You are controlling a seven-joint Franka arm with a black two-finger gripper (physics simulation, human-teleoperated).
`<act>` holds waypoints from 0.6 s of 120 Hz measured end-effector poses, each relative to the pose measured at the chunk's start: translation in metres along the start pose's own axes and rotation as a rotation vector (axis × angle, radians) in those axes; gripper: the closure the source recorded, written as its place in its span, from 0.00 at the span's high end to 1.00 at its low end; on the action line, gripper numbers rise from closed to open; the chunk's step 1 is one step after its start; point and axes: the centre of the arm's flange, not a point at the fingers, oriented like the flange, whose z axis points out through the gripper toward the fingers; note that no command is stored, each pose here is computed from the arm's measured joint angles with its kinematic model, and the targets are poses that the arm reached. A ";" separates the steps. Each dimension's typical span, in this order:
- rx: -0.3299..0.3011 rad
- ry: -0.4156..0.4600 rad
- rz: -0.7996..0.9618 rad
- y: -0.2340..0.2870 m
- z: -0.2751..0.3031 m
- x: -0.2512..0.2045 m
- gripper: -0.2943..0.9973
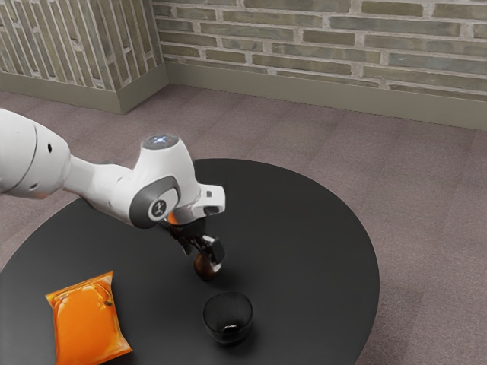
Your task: Place the pear in the bowl.
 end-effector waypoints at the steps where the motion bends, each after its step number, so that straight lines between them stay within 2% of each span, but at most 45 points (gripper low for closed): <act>1: -0.001 -0.002 0.001 -0.001 0.002 0.000 0.77; 72: -0.022 0.014 0.064 -0.011 0.038 0.009 0.77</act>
